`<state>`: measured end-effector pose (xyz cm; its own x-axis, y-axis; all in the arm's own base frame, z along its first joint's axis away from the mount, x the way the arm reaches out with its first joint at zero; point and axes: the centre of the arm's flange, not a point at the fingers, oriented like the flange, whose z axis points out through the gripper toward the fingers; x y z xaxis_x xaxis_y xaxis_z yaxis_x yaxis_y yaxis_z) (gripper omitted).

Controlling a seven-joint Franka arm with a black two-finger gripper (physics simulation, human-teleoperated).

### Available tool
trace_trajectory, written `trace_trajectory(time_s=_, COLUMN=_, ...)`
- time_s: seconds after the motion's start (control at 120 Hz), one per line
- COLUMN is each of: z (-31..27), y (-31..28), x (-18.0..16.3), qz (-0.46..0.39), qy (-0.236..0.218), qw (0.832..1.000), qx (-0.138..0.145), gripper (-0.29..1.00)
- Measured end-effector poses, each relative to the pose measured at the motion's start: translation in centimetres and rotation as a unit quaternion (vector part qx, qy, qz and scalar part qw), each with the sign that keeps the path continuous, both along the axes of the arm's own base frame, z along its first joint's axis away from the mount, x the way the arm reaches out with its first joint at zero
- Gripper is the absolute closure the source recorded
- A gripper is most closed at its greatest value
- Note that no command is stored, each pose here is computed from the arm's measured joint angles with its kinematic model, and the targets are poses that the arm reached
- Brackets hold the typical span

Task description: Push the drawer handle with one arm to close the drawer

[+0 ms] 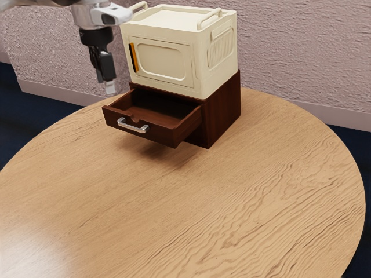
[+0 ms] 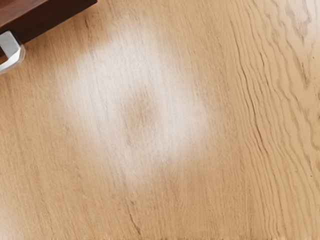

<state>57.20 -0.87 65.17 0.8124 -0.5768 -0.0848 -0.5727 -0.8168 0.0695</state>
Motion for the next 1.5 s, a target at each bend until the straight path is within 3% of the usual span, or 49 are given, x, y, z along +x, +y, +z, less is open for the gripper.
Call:
trace_trajectory(time_s=0.342, z=0.6, y=-0.2, x=-0.3, qz=-0.031, qy=-0.002, qw=1.000, qx=-0.005, gripper=0.01)
trace_trajectory(time_s=0.392, z=6.9, y=-1.0, x=-3.1, qz=-0.040, qy=-0.063, qw=0.997, qx=-0.006, gripper=0.01)
trace_trajectory(time_s=0.442, z=12.8, y=-2.6, x=-7.7, qz=-0.057, qy=-0.118, qw=0.991, qx=-0.031, gripper=0.00)
trace_trajectory(time_s=0.5, z=13.6, y=-4.9, x=-10.1, qz=-0.079, qy=-0.117, qw=0.989, qx=-0.050, gripper=0.00)
trace_trajectory(time_s=0.558, z=13.2, y=-8.3, x=-11.6, qz=-0.102, qy=-0.107, qw=0.988, qx=-0.039, gripper=0.00)
trace_trajectory(time_s=0.608, z=11.8, y=-10.3, x=-11.5, qz=-0.114, qy=-0.088, qw=0.989, qx=-0.032, gripper=0.03)
trace_trajectory(time_s=0.75, z=0.5, y=-9.8, x=-9.0, qz=-0.078, qy=0.031, qw=0.996, qx=-0.014, gripper=0.41)
trace_trajectory(time_s=0.85, z=-6.3, y=-9.1, x=-9.4, qz=-0.052, qy=0.069, qw=0.996, qx=0.001, gripper=0.58)
trace_trajectory(time_s=1.025, z=-14.6, y=-8.2, x=-10.6, qz=-0.025, qy=0.058, qw=0.998, qx=0.013, gripper=0.71)
trace_trajectory(time_s=1.233, z=-21.2, y=-6.1, x=-7.4, qz=-0.004, qy=0.045, qw=0.999, qx=0.009, gripper=0.76)
trace_trajectory(time_s=1.5, z=-24.2, y=-2.8, x=-4.4, qz=0.008, qy=0.028, qw=1.000, qx=0.006, gripper=0.78)
